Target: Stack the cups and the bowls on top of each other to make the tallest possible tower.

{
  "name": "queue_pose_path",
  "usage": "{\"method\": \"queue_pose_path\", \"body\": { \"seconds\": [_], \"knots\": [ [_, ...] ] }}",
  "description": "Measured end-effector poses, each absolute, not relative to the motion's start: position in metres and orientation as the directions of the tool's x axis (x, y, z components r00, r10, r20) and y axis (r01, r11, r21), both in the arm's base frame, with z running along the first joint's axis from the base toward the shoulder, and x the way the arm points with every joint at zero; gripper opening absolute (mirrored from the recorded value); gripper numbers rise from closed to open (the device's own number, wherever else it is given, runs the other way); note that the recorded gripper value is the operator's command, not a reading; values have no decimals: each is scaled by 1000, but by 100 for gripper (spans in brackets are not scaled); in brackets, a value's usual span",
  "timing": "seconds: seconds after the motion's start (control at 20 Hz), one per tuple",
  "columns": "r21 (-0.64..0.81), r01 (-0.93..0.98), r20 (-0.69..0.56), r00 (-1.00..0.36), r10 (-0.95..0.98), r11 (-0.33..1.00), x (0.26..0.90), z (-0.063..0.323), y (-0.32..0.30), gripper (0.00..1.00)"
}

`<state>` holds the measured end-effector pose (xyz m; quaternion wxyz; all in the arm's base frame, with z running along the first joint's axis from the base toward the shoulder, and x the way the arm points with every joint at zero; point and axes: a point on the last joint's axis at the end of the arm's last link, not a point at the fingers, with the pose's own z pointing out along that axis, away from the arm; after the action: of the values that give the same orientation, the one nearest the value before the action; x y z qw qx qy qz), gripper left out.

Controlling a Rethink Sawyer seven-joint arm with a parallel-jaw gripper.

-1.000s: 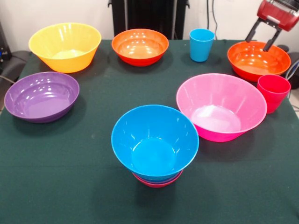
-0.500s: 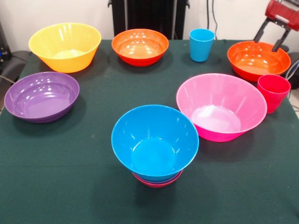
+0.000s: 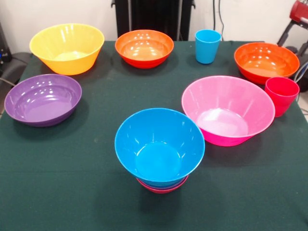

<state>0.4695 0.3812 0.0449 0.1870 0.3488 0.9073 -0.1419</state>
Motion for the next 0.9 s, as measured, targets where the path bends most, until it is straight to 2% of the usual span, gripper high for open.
{"method": "queue_pose_path", "body": {
  "seconds": [0.35, 0.9],
  "knots": [
    [-122, 680, -450, -687, 570, 723, 483, 33, 396, 100],
    [-151, 686, -475, -682, 557, 712, 481, -10, 397, 100]
  ]
}}
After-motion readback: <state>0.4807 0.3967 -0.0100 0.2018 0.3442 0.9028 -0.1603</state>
